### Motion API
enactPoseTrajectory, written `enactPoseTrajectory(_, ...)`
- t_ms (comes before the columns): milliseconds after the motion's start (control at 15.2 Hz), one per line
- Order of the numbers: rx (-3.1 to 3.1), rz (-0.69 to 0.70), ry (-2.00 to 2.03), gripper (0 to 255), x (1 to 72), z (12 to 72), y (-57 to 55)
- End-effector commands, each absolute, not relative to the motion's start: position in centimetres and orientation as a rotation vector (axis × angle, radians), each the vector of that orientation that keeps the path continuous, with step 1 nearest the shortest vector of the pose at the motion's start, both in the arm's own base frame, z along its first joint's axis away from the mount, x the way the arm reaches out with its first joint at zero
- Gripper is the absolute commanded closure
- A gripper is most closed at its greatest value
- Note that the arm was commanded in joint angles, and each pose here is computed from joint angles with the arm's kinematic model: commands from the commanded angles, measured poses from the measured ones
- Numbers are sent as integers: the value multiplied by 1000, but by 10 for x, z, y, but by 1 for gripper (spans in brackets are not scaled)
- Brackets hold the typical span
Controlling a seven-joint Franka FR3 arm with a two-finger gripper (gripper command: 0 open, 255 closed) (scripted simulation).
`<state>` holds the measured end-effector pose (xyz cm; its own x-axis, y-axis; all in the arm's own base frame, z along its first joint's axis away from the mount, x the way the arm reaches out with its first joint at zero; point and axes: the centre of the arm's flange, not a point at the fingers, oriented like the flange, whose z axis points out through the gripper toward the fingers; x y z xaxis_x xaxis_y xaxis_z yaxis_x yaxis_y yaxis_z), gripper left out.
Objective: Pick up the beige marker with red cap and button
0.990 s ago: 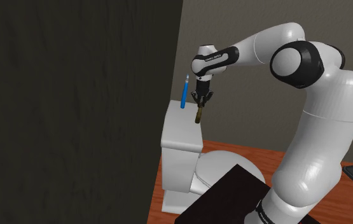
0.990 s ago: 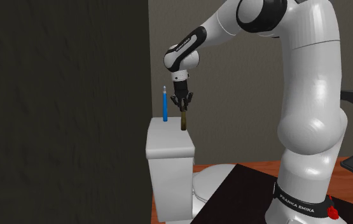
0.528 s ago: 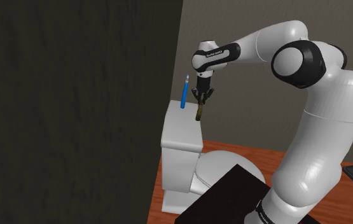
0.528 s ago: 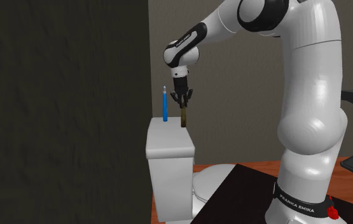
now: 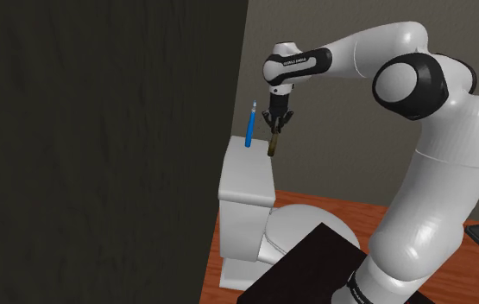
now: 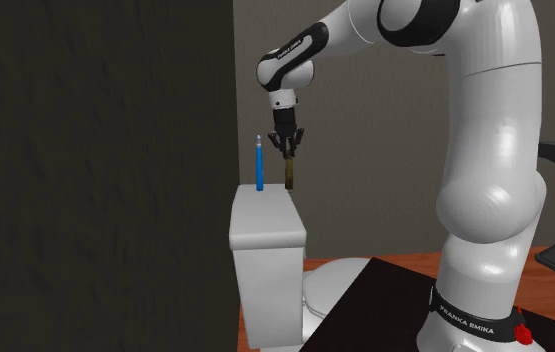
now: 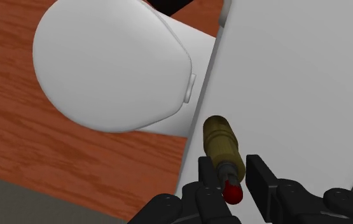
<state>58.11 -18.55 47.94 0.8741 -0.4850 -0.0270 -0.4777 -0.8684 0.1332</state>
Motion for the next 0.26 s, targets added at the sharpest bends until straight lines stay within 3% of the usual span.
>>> enactPoseTrajectory(0,2922,-90,-753,255,582,490,-185)
enactPoseTrajectory(198,2922,-90,-753,255,582,496,-185)
